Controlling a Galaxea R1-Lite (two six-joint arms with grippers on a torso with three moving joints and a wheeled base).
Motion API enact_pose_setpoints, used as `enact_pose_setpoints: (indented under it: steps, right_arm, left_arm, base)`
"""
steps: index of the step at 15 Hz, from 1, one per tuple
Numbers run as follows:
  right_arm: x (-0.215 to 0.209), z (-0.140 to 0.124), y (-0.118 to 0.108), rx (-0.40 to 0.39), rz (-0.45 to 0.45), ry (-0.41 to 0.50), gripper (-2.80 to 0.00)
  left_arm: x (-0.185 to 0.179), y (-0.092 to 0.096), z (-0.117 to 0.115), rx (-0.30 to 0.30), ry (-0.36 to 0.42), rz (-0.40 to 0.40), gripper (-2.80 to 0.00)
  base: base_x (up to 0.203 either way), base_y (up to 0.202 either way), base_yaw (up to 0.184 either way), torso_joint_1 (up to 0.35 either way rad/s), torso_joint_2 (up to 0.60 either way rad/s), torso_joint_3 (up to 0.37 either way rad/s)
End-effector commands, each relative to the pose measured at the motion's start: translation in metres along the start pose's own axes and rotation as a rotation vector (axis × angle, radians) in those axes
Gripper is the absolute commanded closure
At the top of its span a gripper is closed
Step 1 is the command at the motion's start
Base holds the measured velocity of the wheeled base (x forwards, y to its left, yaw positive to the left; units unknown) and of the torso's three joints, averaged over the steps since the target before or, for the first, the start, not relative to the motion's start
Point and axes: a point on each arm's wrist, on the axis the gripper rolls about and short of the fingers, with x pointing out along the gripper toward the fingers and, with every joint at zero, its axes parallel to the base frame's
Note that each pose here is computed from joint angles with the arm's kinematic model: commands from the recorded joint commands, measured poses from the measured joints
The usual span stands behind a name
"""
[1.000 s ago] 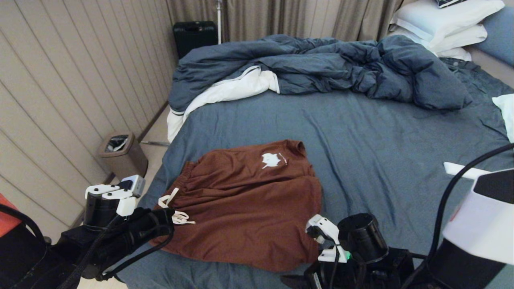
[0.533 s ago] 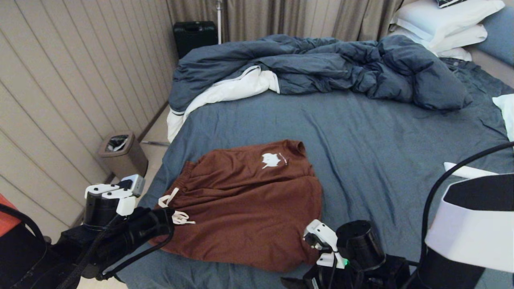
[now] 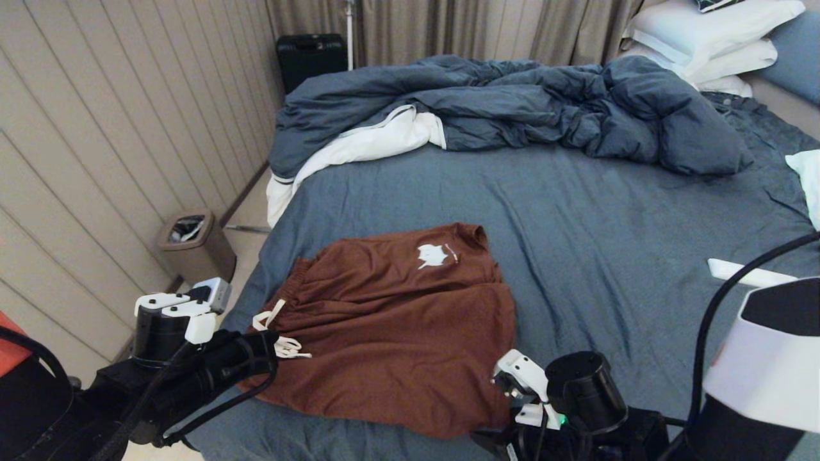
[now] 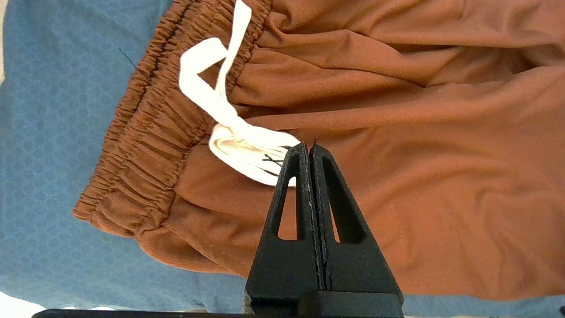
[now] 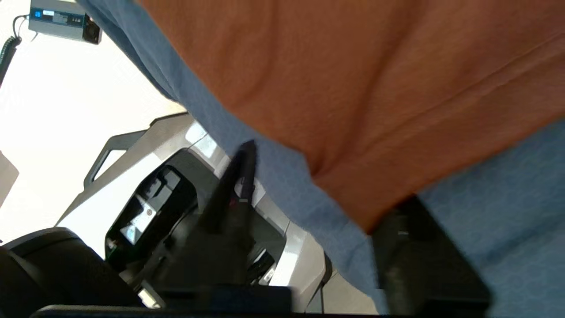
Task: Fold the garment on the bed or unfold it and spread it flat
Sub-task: Unford the brown shorts
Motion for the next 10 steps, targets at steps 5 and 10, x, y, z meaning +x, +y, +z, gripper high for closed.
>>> enact_pose_setpoints:
  steps: [5,10]
  right_arm:
    - [-0.024,0.015,0.002,-0.005,-0.011,-0.05,0.0]
    - [-0.082,0.027,0.01,0.019,-0.018,0.152,0.0]
  left_arm:
    - [0.0,0.0,0.001,-0.004,-0.006,-0.001,0.0]
    - [0.002,0.0,0.0,-0.003,-0.001,0.001,0.0]
  base:
    - [0.0,0.0,0.0,0.0,0.0,0.0]
    - [0.0,0.0,0.0,0.0,0.0,0.0]
